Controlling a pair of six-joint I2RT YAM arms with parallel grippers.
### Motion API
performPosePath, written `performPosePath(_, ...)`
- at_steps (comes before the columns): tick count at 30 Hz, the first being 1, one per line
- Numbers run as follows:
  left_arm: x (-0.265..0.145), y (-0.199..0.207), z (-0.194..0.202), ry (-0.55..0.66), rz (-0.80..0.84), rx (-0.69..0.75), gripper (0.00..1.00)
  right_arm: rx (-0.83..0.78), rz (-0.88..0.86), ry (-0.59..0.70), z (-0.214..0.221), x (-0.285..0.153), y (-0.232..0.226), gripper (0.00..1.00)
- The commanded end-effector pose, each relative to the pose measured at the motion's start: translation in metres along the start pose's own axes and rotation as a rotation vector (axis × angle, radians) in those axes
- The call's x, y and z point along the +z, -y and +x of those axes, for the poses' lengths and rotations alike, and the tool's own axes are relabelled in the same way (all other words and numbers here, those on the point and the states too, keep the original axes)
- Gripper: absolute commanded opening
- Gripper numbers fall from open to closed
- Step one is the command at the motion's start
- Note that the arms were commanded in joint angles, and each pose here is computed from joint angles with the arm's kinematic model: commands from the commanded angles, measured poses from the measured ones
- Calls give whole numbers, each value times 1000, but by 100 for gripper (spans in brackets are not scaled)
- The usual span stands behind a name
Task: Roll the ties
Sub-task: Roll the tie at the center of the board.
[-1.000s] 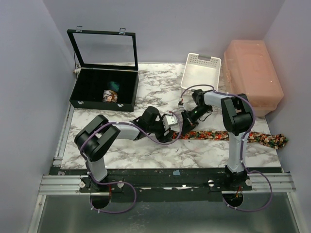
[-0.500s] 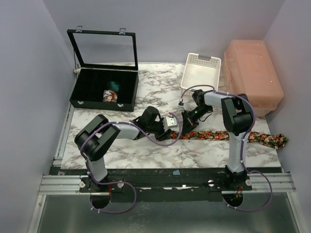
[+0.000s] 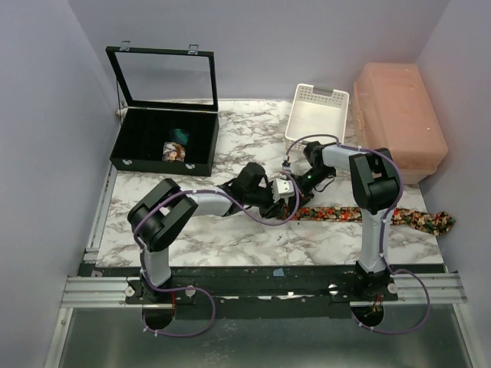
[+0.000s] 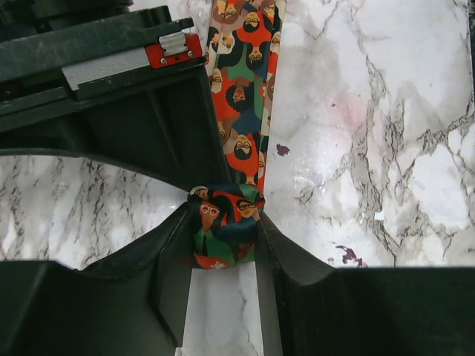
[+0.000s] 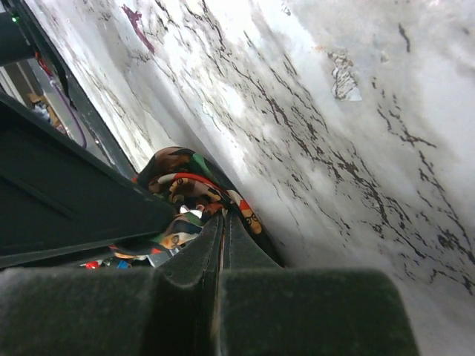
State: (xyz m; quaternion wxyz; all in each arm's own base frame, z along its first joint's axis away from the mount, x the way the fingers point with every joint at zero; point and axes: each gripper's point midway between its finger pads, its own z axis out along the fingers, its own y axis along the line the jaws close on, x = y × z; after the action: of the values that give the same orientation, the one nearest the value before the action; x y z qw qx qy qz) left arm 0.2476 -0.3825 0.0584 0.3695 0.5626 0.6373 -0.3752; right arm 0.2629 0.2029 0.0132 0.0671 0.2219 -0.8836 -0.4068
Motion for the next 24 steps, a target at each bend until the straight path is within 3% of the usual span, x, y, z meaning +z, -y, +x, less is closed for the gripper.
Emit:
performPosePath(1,16,-1,17,-45,1,-53,33,-58,110,11,-5,1,24,1)
performPosePath(11,19,-10,50,-162,-53,-48,32,-62,70,33,-12,-10,4,2)
performPosePath(20,8,-5,67,-237,-61,-50,31,-40,-10,75,-10,-43,-29,41)
performPosePath(24,8,-6,67,-241,-62,-52,32,20,-75,76,-11,-35,-39,42)
